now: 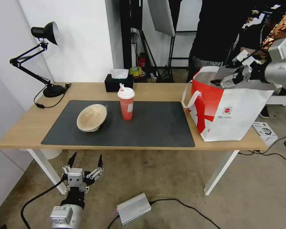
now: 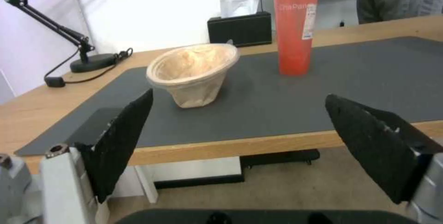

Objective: Pick up the trash from the table and place it into the takeout bag.

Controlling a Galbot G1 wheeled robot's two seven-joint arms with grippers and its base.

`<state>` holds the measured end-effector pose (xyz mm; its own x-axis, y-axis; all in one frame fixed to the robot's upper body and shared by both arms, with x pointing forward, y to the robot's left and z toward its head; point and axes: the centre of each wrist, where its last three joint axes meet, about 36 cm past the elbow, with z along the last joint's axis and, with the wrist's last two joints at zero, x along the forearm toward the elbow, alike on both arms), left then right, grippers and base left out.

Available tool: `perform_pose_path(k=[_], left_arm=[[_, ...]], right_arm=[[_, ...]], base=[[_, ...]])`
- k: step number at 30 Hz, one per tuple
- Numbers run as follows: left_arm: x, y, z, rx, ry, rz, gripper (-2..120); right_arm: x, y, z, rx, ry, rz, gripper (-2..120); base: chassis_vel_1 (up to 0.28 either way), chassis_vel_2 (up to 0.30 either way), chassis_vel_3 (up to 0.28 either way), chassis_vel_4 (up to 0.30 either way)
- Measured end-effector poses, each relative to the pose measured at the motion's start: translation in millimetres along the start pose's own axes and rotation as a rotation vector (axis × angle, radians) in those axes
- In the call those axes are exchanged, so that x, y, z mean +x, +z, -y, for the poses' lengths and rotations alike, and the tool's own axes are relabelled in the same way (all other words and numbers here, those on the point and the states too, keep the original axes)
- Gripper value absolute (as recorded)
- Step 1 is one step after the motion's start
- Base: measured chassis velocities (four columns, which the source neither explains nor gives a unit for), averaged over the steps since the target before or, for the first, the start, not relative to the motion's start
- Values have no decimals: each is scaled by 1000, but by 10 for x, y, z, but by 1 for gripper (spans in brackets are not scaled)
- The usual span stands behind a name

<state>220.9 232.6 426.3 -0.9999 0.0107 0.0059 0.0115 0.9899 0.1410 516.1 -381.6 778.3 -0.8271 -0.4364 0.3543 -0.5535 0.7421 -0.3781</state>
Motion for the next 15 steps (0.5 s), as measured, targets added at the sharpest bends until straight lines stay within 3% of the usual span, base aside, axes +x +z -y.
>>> perform_pose_path(k=[8, 15], left_arm=[[-1, 0, -10, -2, -3, -3, 100], [7, -7, -11, -2, -5, -4, 100]], right_arm=[[25, -318, -369, -79, -23, 167, 100], [8, -367, -617, -159, 15, 270, 100]], base=[[0, 0, 0, 0], [0, 0, 0, 0]])
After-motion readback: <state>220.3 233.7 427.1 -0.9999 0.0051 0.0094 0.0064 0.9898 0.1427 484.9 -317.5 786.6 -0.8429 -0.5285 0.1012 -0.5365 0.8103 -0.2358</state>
